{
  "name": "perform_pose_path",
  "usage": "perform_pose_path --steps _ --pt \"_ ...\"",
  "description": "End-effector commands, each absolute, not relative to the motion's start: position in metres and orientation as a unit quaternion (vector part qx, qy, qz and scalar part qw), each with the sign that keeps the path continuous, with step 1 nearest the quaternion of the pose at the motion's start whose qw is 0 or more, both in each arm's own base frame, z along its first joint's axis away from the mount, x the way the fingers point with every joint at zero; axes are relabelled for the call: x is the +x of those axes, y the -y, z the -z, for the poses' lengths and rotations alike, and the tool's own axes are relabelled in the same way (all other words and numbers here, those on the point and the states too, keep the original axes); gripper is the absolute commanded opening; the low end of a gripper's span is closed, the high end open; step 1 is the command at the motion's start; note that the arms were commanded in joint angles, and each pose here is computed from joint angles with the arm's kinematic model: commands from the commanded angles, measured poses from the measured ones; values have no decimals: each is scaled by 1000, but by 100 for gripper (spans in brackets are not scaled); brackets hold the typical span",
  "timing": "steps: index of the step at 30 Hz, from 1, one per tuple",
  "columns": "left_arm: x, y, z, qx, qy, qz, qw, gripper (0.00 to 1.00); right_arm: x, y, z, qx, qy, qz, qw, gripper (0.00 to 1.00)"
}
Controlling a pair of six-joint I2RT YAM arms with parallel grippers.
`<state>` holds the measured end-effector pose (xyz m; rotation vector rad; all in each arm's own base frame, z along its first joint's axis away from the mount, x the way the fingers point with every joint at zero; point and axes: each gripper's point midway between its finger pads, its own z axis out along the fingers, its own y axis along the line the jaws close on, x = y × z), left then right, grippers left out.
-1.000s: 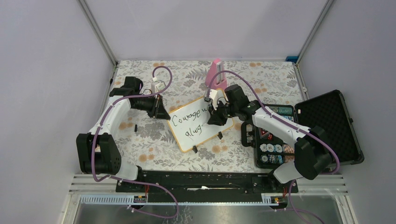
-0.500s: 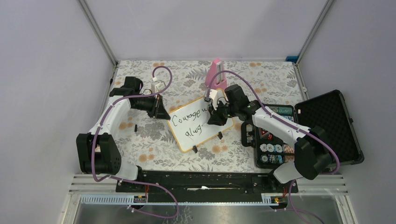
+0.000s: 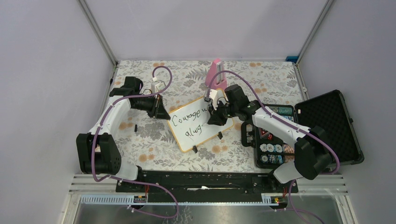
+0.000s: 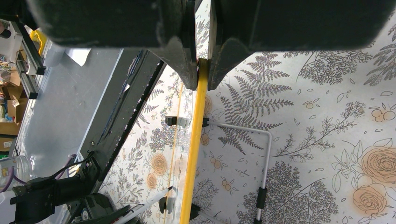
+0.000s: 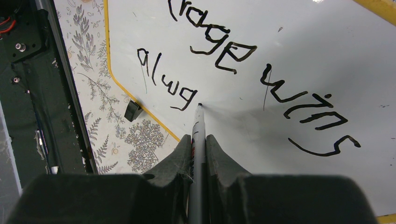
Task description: Write a sentence on the whiteboard
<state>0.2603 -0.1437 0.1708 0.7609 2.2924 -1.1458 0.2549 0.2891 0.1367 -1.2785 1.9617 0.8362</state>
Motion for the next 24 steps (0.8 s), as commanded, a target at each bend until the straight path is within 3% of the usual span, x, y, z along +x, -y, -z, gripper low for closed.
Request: perform_pose_path --steps 1,24 --pt "276 140 -165 302 -834 385 256 4 259 -295 -141 -492 -738 -319 333 0" --pt "276 140 -164 302 -835 384 255 2 259 -295 -136 -494 -741 -313 331 0"
